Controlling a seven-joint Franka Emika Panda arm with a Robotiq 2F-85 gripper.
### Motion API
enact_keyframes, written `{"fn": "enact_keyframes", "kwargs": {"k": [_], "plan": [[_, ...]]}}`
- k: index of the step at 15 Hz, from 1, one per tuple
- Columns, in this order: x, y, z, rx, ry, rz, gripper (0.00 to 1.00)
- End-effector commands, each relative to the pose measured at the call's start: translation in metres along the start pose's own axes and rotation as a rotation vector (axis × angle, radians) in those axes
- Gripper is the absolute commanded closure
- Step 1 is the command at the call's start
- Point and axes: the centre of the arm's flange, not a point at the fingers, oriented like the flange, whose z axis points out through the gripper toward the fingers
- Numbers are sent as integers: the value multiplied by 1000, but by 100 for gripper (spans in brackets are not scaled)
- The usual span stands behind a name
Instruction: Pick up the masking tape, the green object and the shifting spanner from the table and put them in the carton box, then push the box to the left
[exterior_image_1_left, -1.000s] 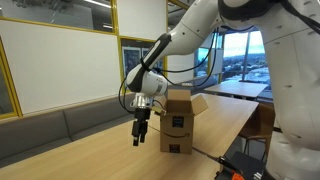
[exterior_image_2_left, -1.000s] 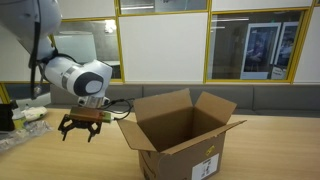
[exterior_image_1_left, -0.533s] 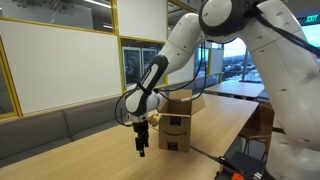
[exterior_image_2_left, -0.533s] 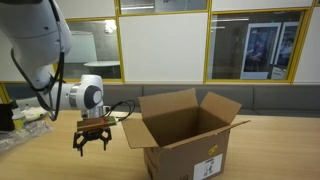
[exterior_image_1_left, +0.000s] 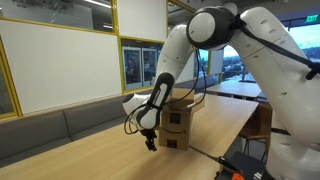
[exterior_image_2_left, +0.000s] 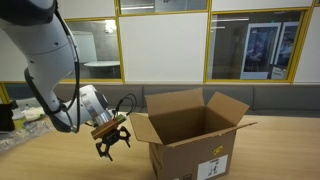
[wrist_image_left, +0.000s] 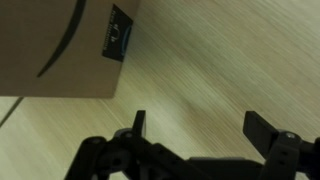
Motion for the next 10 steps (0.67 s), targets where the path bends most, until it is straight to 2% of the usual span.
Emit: {"fn": "enact_keyframes", "kwargs": {"k": [1,10], "plan": [[2,12,16,-193,-55,19,0],[-23,58,67,-638,-125,154,0]]}}
